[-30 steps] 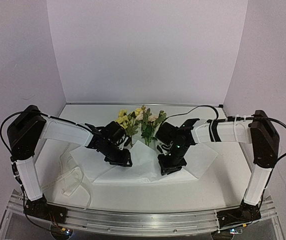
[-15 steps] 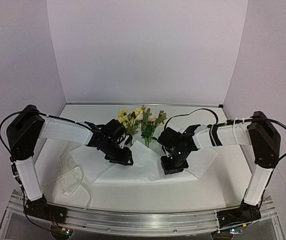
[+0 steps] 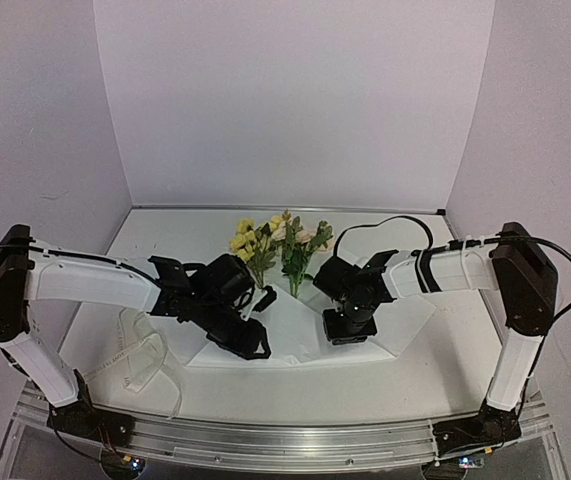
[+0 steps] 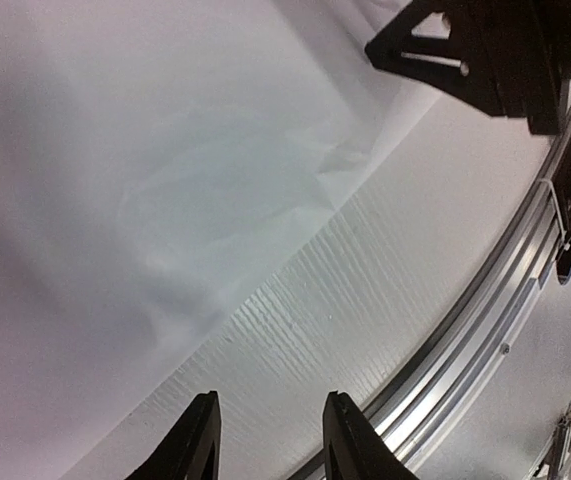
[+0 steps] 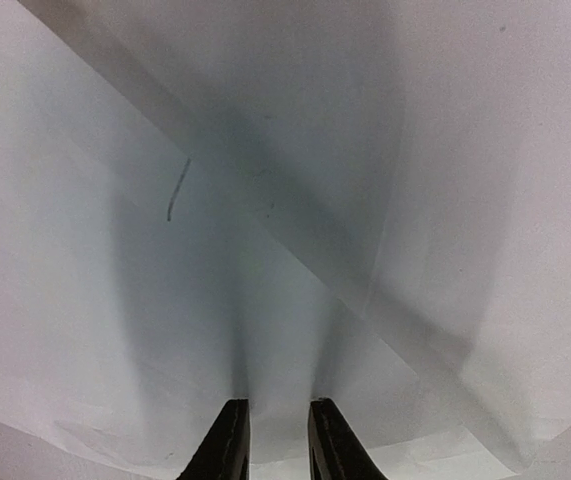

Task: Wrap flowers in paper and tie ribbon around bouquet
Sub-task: Press the fold line of the 1/4-folded wrapping paper.

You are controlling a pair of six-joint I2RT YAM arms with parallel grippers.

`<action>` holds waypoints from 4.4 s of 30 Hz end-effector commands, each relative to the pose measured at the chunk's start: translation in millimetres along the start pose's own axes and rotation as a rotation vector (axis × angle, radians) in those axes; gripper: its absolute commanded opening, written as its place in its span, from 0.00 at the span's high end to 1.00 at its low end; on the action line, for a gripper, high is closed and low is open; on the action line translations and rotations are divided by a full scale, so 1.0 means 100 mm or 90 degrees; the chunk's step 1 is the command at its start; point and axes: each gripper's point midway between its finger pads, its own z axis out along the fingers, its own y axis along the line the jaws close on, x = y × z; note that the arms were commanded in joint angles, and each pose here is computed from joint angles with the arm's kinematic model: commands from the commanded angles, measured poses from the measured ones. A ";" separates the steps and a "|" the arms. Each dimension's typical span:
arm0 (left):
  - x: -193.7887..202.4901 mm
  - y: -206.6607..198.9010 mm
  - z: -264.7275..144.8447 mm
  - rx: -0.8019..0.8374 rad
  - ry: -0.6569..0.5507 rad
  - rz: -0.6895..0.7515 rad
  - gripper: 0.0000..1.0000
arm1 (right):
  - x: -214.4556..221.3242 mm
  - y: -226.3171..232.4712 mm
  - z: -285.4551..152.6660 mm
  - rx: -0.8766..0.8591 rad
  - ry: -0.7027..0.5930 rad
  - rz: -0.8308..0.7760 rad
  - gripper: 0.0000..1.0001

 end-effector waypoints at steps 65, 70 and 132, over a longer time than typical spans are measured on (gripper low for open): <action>0.20 0.55 0.51 -0.117 0.057 0.002 0.77 | 0.41 0.22 0.07 0.064 -0.056 -0.165 0.78; 0.24 0.58 0.50 -0.118 0.059 -0.007 0.77 | 0.45 0.13 0.11 0.081 -0.053 -0.157 0.78; 0.03 1.07 -0.30 -0.228 -0.062 -0.237 0.89 | 0.44 0.13 0.06 0.002 -0.033 -0.043 0.77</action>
